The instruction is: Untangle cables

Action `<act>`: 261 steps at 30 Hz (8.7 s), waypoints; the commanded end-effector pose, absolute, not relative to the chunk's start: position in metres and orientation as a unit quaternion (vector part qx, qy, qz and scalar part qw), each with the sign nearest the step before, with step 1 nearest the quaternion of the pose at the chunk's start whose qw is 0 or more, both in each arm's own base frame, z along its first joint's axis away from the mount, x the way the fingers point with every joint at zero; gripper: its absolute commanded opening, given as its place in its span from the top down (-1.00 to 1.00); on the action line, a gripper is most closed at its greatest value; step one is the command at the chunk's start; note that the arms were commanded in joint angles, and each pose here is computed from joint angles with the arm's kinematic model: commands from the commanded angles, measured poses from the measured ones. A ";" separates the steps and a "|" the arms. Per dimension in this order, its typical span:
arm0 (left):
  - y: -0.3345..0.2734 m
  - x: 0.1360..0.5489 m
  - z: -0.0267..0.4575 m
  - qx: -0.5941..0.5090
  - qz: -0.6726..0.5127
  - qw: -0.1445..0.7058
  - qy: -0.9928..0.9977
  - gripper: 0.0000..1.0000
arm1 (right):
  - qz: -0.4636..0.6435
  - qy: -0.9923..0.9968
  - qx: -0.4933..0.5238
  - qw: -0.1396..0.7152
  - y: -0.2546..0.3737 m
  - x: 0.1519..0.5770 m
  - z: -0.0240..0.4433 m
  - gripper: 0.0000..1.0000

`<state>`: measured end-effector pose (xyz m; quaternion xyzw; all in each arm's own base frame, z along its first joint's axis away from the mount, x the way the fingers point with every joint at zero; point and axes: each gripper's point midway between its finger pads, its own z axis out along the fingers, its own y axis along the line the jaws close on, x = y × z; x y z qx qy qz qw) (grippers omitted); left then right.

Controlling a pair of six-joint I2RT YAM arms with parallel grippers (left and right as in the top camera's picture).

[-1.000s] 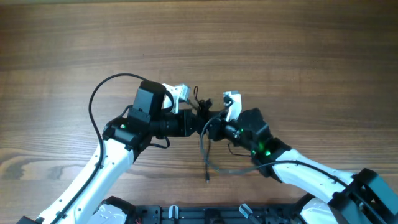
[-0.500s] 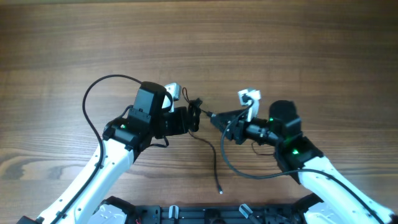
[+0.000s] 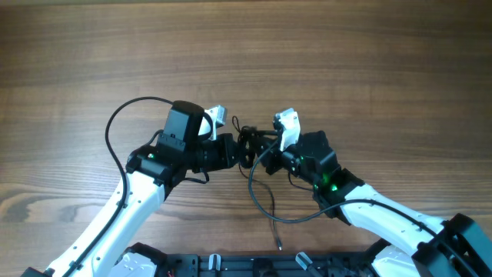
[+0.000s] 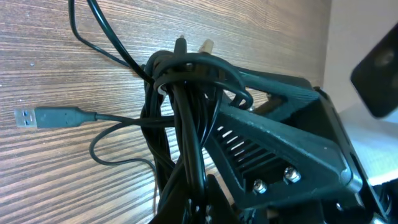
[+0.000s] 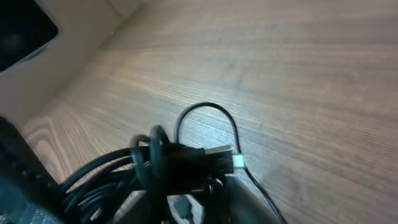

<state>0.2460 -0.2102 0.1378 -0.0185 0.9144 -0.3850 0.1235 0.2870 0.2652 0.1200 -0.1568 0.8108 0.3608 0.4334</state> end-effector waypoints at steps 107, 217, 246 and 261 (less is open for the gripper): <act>-0.191 0.258 0.103 -0.083 -0.291 0.154 0.941 0.92 | 0.585 0.690 0.137 0.404 0.081 0.350 0.227 0.91; -0.237 0.274 0.141 0.012 -0.361 0.236 0.902 0.92 | 0.493 0.799 -0.096 0.332 0.159 0.288 0.141 -0.61; -0.222 0.263 0.128 0.017 -0.355 0.193 0.914 0.92 | 0.459 0.826 -0.001 0.328 0.195 0.300 0.135 -0.99; -0.265 0.218 0.143 0.120 -0.429 0.139 0.884 0.92 | 0.316 0.784 0.218 0.487 0.112 0.367 0.150 -0.99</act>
